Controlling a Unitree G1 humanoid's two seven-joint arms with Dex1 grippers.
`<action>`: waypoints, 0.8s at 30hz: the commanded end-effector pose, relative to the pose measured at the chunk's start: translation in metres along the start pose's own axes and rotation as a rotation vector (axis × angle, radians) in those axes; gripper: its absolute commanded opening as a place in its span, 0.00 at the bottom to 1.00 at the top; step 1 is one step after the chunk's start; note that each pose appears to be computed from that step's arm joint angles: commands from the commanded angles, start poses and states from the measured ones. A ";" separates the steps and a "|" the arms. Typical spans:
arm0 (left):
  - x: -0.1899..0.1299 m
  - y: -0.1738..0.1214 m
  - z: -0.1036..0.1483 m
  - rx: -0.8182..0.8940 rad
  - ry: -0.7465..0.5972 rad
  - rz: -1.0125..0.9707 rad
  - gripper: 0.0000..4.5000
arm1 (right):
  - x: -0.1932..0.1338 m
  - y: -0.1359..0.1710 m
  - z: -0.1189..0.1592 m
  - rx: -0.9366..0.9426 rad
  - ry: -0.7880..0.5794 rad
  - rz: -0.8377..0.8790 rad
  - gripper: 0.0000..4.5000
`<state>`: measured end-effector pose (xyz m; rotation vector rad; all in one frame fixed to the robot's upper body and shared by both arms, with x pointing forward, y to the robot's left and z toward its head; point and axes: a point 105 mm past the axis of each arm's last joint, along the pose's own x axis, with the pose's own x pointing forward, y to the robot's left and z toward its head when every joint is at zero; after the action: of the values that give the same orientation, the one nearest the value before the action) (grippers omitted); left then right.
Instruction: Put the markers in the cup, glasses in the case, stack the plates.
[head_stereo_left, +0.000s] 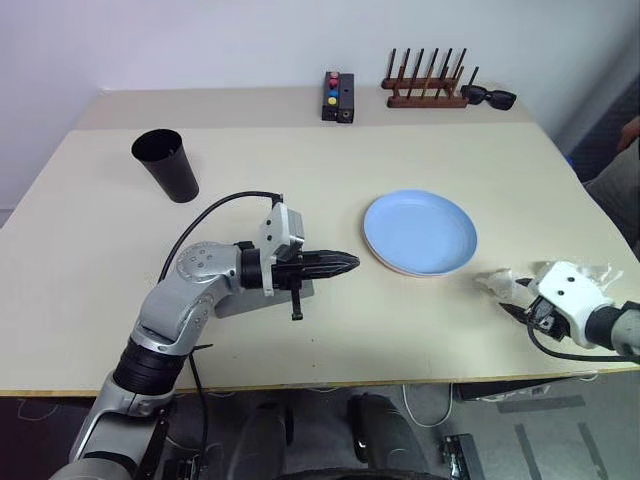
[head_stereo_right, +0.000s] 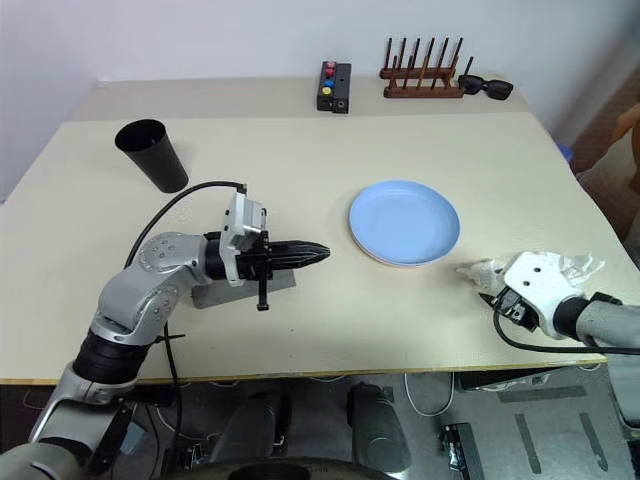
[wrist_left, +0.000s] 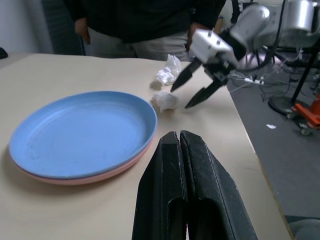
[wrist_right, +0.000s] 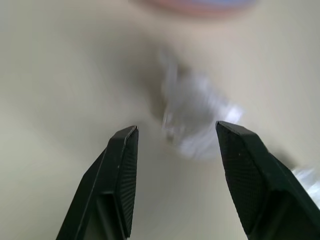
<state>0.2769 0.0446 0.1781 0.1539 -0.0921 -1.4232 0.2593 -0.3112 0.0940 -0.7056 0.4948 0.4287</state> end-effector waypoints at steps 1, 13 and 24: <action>-0.001 0.002 0.009 0.048 -0.018 0.000 0.00 | 0.001 -0.010 0.012 -0.017 -0.057 -0.047 0.15; -0.010 0.007 0.006 0.052 -0.012 0.062 0.00 | -0.016 -0.029 0.045 -0.140 -0.116 -0.057 0.01; -0.032 0.032 -0.005 0.057 0.028 0.193 0.00 | 0.008 -0.005 0.125 -0.156 -0.358 0.037 0.01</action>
<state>0.3018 0.0729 0.1680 0.1742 -0.0711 -1.2580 0.3016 -0.2356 0.1744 -0.7436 0.1614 0.6036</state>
